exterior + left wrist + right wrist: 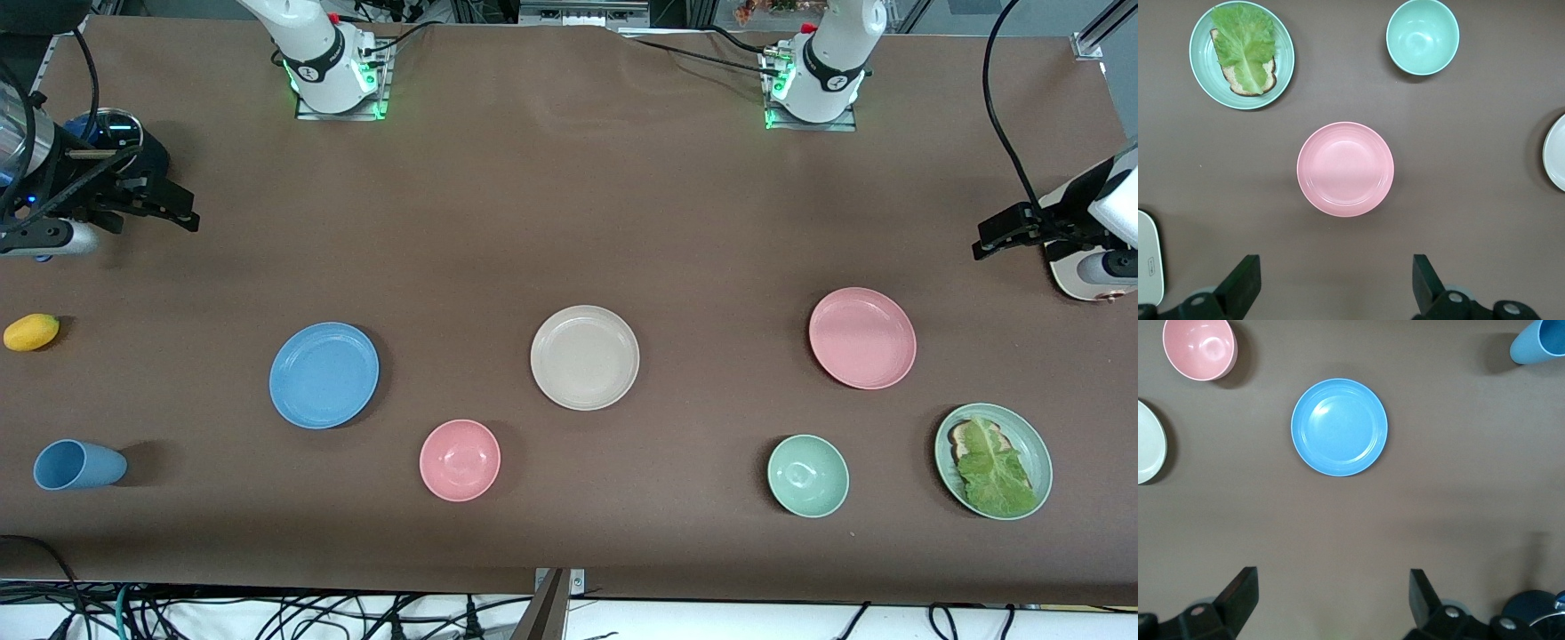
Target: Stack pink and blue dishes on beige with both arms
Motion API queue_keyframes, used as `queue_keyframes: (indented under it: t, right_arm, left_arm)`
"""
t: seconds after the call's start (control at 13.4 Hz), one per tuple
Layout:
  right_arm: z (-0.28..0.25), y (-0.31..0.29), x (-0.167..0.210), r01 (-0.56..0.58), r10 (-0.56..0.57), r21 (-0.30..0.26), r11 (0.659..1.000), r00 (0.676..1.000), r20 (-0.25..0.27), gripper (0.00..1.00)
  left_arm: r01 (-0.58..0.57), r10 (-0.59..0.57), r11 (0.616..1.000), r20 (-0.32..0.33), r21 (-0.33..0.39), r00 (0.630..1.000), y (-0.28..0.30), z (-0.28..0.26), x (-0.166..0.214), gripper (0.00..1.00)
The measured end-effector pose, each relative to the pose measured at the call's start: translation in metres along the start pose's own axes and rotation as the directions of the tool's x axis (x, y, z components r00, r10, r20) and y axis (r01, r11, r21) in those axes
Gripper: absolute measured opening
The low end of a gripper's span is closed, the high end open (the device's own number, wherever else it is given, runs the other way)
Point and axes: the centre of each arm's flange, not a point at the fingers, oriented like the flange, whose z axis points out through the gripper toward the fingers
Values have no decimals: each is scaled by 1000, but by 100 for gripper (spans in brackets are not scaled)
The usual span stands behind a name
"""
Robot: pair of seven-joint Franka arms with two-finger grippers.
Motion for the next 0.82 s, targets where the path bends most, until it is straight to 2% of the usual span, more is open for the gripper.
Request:
queue_keyframes:
  t: [0.82]
  right_arm:
    - [0, -2, 0, 4, -4, 0, 1000, 1000, 0, 100]
  left_arm:
    - [0, 0, 1000, 0, 0, 1000, 0, 0, 0, 100]
